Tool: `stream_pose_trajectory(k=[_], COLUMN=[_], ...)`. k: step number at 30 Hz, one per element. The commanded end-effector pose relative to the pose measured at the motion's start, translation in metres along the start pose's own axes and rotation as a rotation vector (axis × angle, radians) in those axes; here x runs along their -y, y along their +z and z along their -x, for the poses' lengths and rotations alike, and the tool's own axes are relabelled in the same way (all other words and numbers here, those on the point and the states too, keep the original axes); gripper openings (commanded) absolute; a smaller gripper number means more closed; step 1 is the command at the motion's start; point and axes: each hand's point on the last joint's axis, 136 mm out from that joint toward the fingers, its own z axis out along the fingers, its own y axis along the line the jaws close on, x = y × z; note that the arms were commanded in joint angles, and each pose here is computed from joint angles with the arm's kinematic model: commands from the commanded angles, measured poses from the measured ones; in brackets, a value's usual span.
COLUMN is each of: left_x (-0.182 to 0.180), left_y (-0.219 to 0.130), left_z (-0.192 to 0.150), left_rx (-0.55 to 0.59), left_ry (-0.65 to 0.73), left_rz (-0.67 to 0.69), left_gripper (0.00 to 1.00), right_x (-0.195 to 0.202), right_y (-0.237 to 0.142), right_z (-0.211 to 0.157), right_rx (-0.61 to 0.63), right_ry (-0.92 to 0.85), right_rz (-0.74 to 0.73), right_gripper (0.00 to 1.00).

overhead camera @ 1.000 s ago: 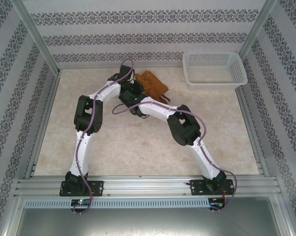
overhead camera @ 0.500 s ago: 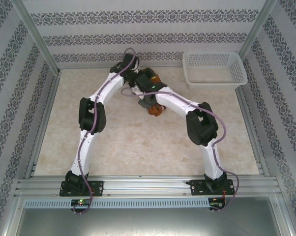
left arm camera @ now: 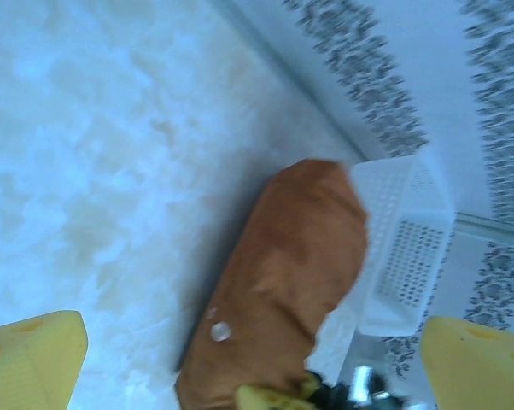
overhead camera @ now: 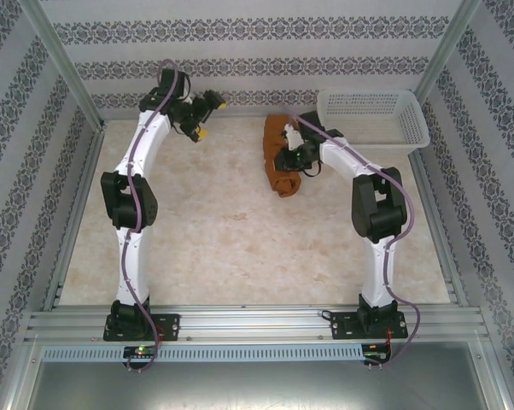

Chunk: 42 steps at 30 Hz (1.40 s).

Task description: Roll up the long pants

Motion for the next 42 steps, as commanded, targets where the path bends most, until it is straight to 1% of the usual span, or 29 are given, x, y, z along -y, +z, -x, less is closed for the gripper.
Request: stream_pose_trajectory(k=[1,5,12,15,18,25,28,33,35,38,42], left_x=[-0.001,-0.009,-0.021,-0.024,-0.024,-0.028,-0.031,-0.034,-0.034,-0.036,-0.039], left_y=[-0.001,0.003,0.01,0.011,0.008,0.006,0.008,0.01,0.012,0.014,0.013], left_z=[-0.008,-0.011,-0.019,-0.021,-0.024,-0.024,-0.021,-0.018,-0.018,-0.017,-0.016], left_rx=[-0.009,-0.022,-0.049,-0.063,-0.071,-0.082,-0.091,-0.101,-0.11,-0.121,-0.135], left_ry=[0.017,0.005,-0.006,-0.008,0.003,0.017,0.004,-0.011,-0.015,-0.015,-0.009], left_rz=[0.005,0.014,0.031,0.036,0.042,0.049,0.041,0.03,0.024,0.018,0.012], left_gripper=[1.0,1.0,1.0,1.0,1.0,1.0,1.0,1.0,1.0,1.0,1.0], right_x=[-0.03,-0.05,-0.066,-0.07,-0.075,-0.078,-0.077,-0.052,-0.037,-0.008,0.027], right_y=[0.003,-0.012,-0.04,-0.056,-0.078,-0.159,-0.198,-0.258,-0.276,-0.297,-0.312], right_z=[0.014,0.054,0.113,0.137,0.162,0.214,0.231,0.241,0.238,0.228,0.212], right_rx=[-0.007,0.09,0.299,0.378,0.447,0.627,0.698,0.803,0.835,0.869,0.893], right_ry=[0.204,0.246,0.28,0.282,0.268,0.219,0.197,0.201,0.205,0.231,0.273], right_rz=[0.275,0.413,0.534,0.565,0.58,0.572,0.545,0.422,0.337,0.166,-0.006], right_gripper=[0.0,0.0,0.0,0.0,0.0,0.0,0.0,0.0,0.0,0.0,0.0])
